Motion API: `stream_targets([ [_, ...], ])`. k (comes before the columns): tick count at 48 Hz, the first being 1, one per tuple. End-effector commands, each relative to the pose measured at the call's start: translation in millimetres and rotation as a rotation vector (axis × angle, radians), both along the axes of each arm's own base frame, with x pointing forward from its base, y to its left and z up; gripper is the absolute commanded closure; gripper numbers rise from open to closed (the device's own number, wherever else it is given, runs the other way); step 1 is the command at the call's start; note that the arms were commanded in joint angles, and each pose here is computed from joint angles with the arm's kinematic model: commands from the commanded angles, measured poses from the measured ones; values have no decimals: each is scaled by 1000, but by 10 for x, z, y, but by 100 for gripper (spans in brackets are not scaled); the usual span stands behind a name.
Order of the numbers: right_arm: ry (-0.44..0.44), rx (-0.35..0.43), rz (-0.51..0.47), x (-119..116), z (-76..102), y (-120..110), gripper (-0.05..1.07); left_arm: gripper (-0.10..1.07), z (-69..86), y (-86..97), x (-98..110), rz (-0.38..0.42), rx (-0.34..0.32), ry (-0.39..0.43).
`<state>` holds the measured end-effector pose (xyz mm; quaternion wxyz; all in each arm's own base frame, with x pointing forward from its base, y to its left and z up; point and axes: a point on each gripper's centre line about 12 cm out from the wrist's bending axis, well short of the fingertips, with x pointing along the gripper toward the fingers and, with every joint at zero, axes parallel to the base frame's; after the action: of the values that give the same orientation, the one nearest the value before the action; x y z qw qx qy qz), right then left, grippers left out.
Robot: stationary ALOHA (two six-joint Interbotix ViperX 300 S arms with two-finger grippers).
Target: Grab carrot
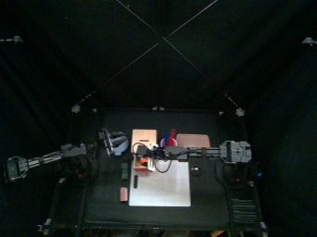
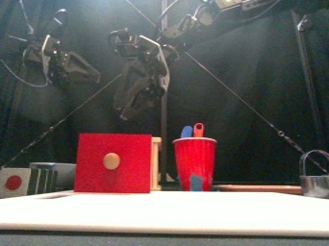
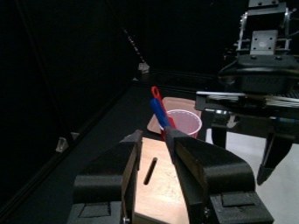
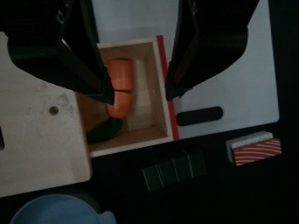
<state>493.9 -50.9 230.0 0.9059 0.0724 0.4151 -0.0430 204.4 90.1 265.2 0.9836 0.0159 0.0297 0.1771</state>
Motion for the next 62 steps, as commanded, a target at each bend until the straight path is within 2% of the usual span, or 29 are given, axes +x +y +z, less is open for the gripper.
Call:
stream_targets([
  [1,-40,-13,-4,24,185,-46,19,28,47,7,1,3,8,-12],
  [23,33,-18,1,117,-143,-67,20,28,-55,62,-79,45,-5,23],
  [34,44,-16,-15,153,-219,-150,20,28,-94,134,-128,86,-12,31],
  [46,61,-12,-37,183,-310,-266,21,28,-94,137,-130,88,-12,31],
  [62,100,-28,-26,190,-407,-273,21,28,-124,133,-138,88,-17,37],
])
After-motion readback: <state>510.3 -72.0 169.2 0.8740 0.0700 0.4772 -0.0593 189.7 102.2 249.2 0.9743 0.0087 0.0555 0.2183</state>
